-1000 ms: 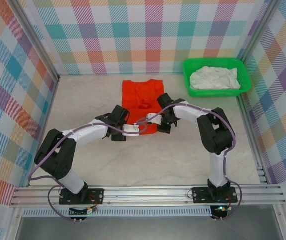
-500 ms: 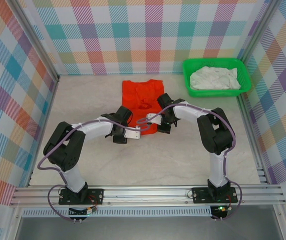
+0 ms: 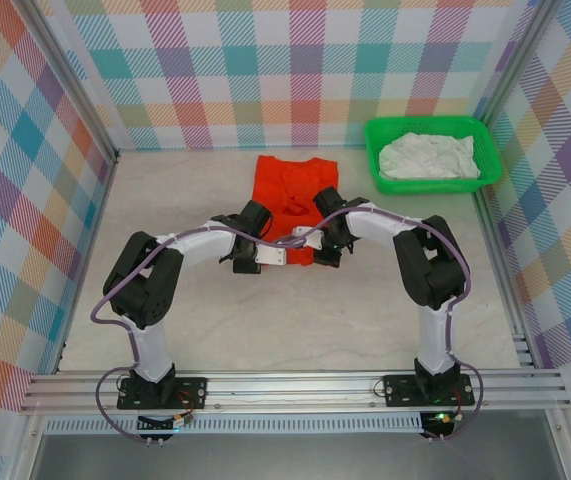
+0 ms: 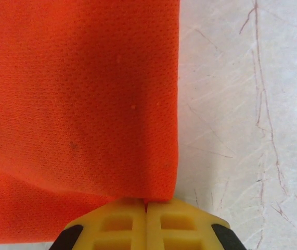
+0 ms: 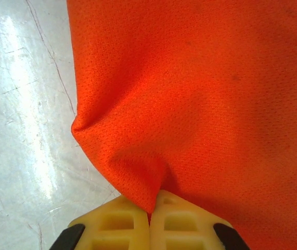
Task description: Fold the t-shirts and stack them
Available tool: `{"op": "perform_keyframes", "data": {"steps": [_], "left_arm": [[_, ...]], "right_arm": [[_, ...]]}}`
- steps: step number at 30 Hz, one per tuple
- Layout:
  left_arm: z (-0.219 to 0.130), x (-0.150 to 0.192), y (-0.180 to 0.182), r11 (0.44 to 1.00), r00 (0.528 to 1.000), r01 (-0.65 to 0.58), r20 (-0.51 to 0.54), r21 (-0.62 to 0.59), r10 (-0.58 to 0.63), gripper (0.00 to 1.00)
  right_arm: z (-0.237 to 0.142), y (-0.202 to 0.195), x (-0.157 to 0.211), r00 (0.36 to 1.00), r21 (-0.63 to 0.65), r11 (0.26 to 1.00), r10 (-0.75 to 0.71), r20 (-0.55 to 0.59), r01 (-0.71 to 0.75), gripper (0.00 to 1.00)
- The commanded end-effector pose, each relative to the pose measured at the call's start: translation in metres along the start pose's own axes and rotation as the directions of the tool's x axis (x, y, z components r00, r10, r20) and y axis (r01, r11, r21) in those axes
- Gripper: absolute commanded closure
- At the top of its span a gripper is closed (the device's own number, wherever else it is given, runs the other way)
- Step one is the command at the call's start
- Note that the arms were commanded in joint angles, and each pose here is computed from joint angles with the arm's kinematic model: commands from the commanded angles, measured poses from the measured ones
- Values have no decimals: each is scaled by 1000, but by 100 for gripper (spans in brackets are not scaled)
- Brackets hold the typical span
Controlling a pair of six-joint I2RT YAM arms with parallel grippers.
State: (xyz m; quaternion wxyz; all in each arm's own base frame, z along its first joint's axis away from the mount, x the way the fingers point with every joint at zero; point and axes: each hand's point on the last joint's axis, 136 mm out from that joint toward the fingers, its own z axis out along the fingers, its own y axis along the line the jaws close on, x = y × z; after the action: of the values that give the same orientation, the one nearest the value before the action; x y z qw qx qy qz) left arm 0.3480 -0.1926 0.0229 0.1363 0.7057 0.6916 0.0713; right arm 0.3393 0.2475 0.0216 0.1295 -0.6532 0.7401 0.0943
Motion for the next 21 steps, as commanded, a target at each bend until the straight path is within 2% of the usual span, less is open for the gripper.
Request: {"op": "perform_keyframes", "data": {"steps": [1, 6, 14, 21], "left_arm": [[1, 21, -34, 994, 998, -17, -57, 109, 24, 100], [-37, 20, -33, 998, 999, -40, 0, 51, 40, 100], [-103, 14, -34, 998, 992, 8, 126, -62, -1, 100], [-125, 15, -57, 996, 988, 23, 155, -86, -10, 100]], "right_arm": [[6, 27, 14, 998, -86, 995, 54, -38, -58, 100], [-8, 31, 4, 996, -43, 995, 89, 13, -88, 100], [-29, 51, 3, 995, 17, 995, 100, 7, -100, 100], [-52, 82, 3, 995, 35, 994, 104, 15, -104, 100]]}}
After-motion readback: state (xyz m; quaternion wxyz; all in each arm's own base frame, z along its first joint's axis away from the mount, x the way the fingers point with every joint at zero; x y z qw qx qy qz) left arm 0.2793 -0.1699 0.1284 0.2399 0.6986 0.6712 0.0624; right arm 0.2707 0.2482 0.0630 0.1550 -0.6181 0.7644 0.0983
